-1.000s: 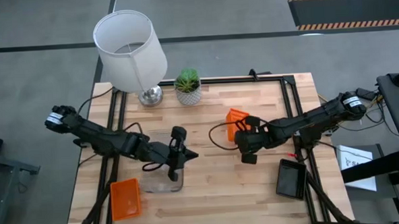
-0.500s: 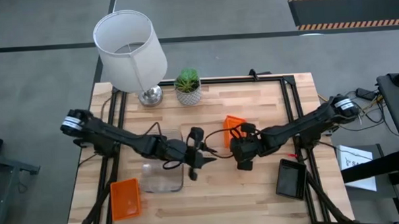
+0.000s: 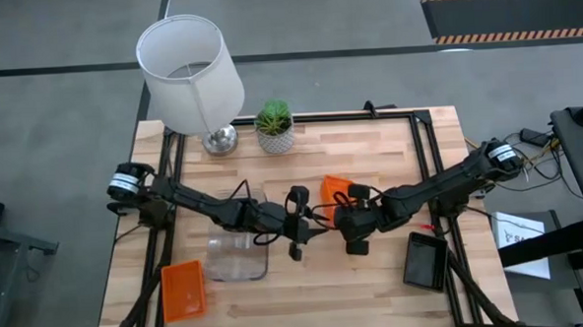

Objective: Stack baskets by color
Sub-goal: Stack the top orange bin on the bottom stacked orange bins

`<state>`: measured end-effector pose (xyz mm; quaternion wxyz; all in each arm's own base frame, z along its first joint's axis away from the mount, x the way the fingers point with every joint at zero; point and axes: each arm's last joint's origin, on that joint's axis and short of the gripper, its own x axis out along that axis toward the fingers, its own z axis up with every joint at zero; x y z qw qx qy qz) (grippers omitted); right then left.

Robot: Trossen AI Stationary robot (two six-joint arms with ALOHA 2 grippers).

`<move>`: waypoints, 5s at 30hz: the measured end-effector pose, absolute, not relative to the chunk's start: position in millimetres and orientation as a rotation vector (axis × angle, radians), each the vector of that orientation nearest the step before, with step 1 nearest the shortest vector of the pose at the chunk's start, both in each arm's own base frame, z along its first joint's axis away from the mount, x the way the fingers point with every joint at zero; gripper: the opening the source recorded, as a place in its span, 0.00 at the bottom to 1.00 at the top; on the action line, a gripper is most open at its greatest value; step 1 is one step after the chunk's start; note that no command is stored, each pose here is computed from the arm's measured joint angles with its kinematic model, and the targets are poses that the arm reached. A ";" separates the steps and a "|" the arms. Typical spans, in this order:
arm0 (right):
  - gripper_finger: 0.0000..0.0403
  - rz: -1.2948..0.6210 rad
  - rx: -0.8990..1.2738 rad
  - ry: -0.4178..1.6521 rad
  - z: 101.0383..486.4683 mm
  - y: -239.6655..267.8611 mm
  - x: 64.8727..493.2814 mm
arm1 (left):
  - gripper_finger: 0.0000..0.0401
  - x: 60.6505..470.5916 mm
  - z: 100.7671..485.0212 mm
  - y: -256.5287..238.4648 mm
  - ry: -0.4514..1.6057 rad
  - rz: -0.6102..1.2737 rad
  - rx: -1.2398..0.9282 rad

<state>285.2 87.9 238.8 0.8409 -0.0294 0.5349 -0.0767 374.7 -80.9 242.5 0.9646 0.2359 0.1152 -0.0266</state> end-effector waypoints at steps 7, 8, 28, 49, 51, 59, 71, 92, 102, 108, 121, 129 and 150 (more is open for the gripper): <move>0.02 -0.122 0.055 1.171 247.8 101.1 279.5 | 0.29 374.8 242.7 -82.9 0.215 -0.141 0.465; 0.02 -0.131 0.069 1.173 248.0 102.1 278.9 | 0.29 375.0 243.3 -83.5 0.209 -0.159 0.460; 0.02 0.141 -0.242 1.206 238.3 123.4 266.3 | 0.57 380.2 229.7 -83.8 0.206 -0.299 0.527; 0.02 0.120 -0.153 1.132 240.8 118.6 277.1 | 0.57 401.0 202.8 -61.1 0.201 -0.320 0.475; 0.02 0.171 -0.217 1.128 240.8 120.4 276.5 | 0.57 401.8 201.7 -59.6 0.183 -0.375 0.464; 0.02 0.246 -0.332 1.114 240.9 120.5 276.8 | 0.57 402.3 200.3 -54.9 0.176 -0.429 0.447; 0.02 0.289 -0.390 1.084 241.9 122.1 278.3 | 0.44 404.2 195.5 -45.7 0.207 -0.454 0.401; 0.27 0.199 -0.301 1.097 255.2 121.5 279.1 | 0.00 403.9 198.6 -48.0 0.182 -0.481 0.417; 0.45 0.271 -0.249 0.969 306.8 123.0 264.8 | 0.00 399.9 208.9 -62.3 0.122 -0.527 0.520; 0.46 0.311 -0.225 0.807 343.8 117.4 238.9 | 0.00 388.6 230.9 -78.7 0.020 -0.621 0.567; 0.43 0.463 -0.367 0.492 345.6 126.8 211.0 | 0.00 357.5 264.9 -110.3 -0.170 -0.946 0.599; 0.42 0.504 -0.563 0.310 314.7 141.6 234.7 | 0.00 351.8 266.3 -118.4 -0.184 -1.057 0.537; 0.34 0.665 -0.674 0.183 273.8 149.4 301.4 | 0.00 345.3 261.6 -128.9 -0.213 -1.223 0.495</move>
